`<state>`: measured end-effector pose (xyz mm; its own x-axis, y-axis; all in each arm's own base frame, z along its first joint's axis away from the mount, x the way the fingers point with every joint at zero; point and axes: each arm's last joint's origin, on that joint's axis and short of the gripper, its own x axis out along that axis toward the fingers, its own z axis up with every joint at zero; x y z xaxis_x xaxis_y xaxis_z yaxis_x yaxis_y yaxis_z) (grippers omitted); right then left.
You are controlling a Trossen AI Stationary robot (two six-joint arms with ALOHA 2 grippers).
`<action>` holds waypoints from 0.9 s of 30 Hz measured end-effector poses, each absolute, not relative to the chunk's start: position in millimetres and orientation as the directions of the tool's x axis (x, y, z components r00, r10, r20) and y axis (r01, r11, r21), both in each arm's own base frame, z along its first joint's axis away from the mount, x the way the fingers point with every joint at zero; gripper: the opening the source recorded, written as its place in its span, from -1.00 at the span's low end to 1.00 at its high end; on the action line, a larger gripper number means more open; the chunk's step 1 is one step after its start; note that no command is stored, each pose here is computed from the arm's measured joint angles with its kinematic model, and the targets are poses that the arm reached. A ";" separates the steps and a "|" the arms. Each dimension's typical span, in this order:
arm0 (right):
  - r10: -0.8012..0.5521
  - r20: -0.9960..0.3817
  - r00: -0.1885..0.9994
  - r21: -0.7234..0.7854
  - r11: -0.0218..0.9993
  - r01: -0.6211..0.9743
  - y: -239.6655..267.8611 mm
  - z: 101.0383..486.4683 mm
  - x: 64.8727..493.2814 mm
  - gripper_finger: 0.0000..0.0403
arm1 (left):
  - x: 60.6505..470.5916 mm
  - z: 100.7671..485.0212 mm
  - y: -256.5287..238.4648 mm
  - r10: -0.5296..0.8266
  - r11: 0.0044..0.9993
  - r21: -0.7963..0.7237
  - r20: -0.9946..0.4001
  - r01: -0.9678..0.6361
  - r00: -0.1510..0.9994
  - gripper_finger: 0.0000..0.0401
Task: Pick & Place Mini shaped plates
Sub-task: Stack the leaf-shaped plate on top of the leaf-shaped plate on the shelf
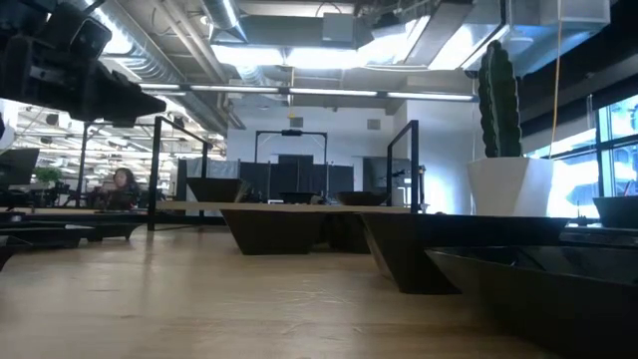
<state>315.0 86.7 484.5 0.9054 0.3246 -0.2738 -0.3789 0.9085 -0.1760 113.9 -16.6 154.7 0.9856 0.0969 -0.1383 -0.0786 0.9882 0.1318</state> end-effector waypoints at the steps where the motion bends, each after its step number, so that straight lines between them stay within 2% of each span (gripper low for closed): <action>1: 0.329 -0.242 0.913 -0.169 0.912 -0.373 81.9 483.8 311.0 -0.99 | 113.7 153.7 -16.4 0.103 0.988 0.130 -0.148 -0.084 0.984 -0.98; 3: 0.336 -0.200 0.920 -0.140 0.920 -0.367 73.9 474.6 305.0 -0.98 | 113.5 153.1 -15.7 0.126 0.987 0.122 -0.154 -0.107 0.980 -0.99; 5: 0.344 -0.216 0.914 -0.101 0.923 -0.372 69.8 455.6 300.2 -0.98 | 113.3 152.3 -15.4 0.137 0.986 0.117 -0.161 -0.119 0.977 -0.99; 9: 0.323 -0.241 0.915 -0.039 0.939 -0.341 64.6 406.4 289.2 -0.98 | 113.4 152.2 -15.8 0.125 0.989 0.100 -0.162 -0.110 0.979 -0.98; 15: 0.356 -0.181 0.917 -0.018 0.931 -0.364 64.1 322.0 264.4 -0.98 | 113.0 152.2 -17.5 0.120 0.990 0.100 -0.162 -0.104 0.979 -0.99; 20: 0.387 0.065 0.920 -0.068 0.921 -0.382 61.6 277.7 237.1 -0.98 | 113.7 160.7 -16.4 0.175 0.979 0.119 -0.077 -0.166 0.982 -0.98; 24: 0.382 0.120 0.916 -0.114 0.922 -0.369 57.6 242.7 221.8 -0.98 | 112.5 177.3 -12.2 0.317 0.942 0.088 0.080 -0.323 0.945 -0.99; 27: 0.379 0.152 0.913 -0.122 0.924 -0.364 55.2 228.6 212.2 -0.97 | 112.5 177.2 -12.3 0.321 0.941 0.087 0.077 -0.327 0.944 -0.98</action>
